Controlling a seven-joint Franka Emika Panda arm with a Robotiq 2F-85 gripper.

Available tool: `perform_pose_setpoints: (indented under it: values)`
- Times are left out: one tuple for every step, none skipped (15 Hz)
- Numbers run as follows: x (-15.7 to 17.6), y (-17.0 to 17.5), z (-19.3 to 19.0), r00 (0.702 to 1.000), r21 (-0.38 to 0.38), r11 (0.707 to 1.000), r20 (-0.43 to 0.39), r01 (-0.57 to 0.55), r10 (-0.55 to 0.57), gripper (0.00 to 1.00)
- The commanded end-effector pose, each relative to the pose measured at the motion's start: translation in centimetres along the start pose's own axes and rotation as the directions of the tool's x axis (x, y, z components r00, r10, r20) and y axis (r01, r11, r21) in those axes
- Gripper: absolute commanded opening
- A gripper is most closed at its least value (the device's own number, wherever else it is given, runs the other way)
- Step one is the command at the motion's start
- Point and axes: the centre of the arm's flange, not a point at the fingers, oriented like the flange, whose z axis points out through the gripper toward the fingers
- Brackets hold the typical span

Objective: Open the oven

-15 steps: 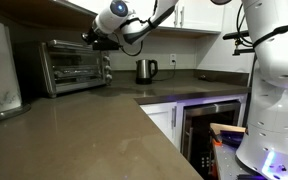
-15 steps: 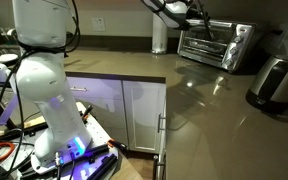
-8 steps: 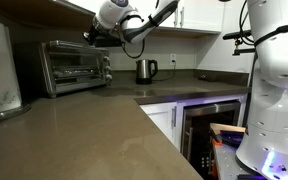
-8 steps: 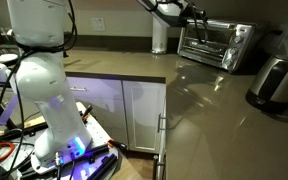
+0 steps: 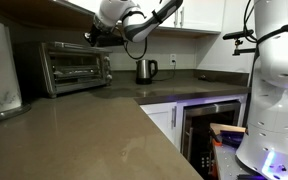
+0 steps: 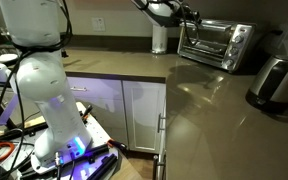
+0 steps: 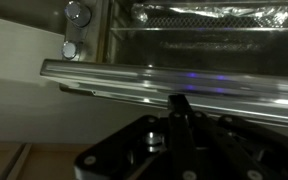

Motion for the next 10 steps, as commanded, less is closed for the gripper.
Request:
perform_pose_setpoints:
  values:
    - [-2.3,-1.6,-1.5,0.998,-0.001,1.0,0.058,0.03,-0.03,0.0]
    - [-3.0,-2.1,-1.6,0.997,0.003,0.999,0.069,0.033,-0.033,0.0]
    - [-3.5,-2.5,-1.7,0.996,0.006,0.999,0.078,0.039,-0.039,0.0]
    - [-4.0,-2.9,-1.7,0.995,0.006,0.999,0.087,0.044,-0.044,0.0]
    - [-4.0,-2.9,-1.9,0.995,0.003,0.999,0.089,0.044,-0.045,0.0]
    - [-4.1,-3.0,-2.1,0.995,-0.001,0.999,0.093,0.045,-0.045,0.0]
    - [-4.2,-3.0,-2.3,0.994,-0.004,0.999,0.097,0.048,-0.048,0.0]
    - [-4.3,-3.0,-2.4,0.994,-0.009,0.999,0.101,0.052,-0.051,0.0]
    - [-4.3,-3.1,-2.7,0.993,-0.017,0.998,0.106,0.053,-0.051,0.0]
    - [-4.4,-3.1,-2.9,0.992,-0.022,0.998,0.113,0.052,-0.049,0.0]
